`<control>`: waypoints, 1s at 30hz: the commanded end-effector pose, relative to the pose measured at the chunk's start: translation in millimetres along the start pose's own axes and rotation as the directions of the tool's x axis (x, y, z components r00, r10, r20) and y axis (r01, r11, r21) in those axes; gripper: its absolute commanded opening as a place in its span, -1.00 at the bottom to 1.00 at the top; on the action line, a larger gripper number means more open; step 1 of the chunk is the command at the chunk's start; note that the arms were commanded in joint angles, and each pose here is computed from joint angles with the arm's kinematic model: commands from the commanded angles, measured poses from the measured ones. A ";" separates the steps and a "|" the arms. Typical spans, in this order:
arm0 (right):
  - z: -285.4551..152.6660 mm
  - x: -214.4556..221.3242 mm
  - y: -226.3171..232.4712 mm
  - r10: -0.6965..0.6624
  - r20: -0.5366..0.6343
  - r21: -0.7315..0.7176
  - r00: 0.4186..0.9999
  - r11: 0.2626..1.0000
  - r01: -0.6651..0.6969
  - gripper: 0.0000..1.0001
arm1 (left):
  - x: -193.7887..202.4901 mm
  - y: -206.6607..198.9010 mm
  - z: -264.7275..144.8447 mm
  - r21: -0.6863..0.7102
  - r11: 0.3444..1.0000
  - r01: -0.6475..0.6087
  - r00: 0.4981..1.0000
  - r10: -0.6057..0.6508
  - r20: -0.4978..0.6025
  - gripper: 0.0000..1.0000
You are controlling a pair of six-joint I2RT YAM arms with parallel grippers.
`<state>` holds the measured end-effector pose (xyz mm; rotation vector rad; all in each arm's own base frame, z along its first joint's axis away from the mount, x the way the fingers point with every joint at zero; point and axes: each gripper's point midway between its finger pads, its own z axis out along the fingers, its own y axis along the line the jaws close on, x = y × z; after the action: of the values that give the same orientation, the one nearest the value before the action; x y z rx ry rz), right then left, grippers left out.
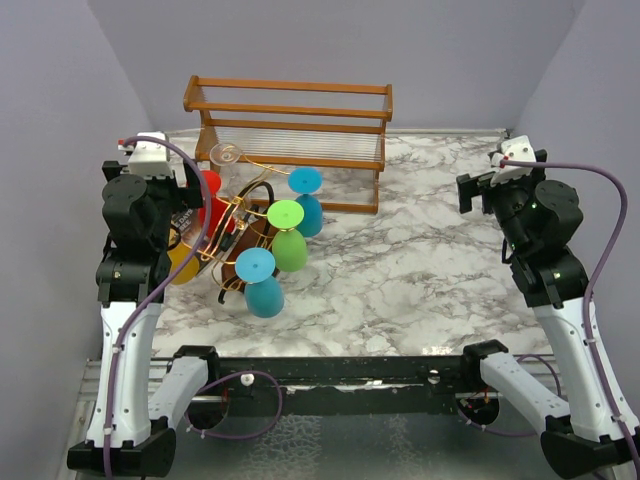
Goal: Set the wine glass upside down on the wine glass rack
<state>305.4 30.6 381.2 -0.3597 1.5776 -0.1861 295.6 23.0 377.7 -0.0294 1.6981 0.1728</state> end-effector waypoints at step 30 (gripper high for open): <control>-6.4 0.9 -7.4 0.018 0.000 0.029 1.000 0.999 -0.018 0.99 | -10.2 8.0 -17.8 -0.012 1.000 -0.008 0.998 0.009 0.057 0.98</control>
<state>299.1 24.3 378.6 -0.3411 1.5834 -0.1994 278.6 29.3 386.2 -0.0360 1.6546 0.2000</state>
